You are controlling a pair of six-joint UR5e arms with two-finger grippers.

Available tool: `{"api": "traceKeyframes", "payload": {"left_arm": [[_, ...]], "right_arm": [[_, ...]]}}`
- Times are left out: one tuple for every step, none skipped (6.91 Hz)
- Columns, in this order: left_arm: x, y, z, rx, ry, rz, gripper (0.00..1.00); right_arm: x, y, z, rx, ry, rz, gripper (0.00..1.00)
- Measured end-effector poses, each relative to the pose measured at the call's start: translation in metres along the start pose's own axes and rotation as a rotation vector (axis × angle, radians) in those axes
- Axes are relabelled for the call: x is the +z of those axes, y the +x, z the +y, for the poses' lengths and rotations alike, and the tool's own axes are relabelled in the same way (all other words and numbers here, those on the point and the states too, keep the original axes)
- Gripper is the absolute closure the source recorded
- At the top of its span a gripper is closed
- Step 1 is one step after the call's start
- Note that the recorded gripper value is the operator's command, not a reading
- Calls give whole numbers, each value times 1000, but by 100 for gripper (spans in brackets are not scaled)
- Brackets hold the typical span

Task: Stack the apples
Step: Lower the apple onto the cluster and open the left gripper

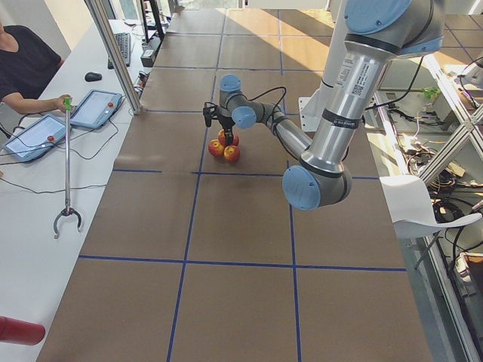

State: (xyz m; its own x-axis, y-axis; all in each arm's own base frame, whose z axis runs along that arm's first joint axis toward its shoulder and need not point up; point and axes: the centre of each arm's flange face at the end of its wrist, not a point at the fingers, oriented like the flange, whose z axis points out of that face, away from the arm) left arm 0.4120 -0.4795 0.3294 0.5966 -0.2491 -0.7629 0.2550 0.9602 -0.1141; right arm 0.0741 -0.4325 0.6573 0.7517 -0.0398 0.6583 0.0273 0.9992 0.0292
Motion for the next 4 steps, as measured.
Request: {"api": "traceKeyframes", "payload": {"left_arm": [[0, 0, 0, -1, 0, 0, 0], [0, 0, 0, -1, 0, 0, 0], [-2, -1, 1, 0, 1, 2, 0], [-8, -2, 1, 3, 5, 9, 0]], "right_arm": [[0, 0, 0, 0, 0, 0, 0], [0, 0, 0, 0, 0, 0, 0], [0, 0, 0, 0, 0, 0, 0], [0, 0, 0, 0, 0, 0, 0]]}}
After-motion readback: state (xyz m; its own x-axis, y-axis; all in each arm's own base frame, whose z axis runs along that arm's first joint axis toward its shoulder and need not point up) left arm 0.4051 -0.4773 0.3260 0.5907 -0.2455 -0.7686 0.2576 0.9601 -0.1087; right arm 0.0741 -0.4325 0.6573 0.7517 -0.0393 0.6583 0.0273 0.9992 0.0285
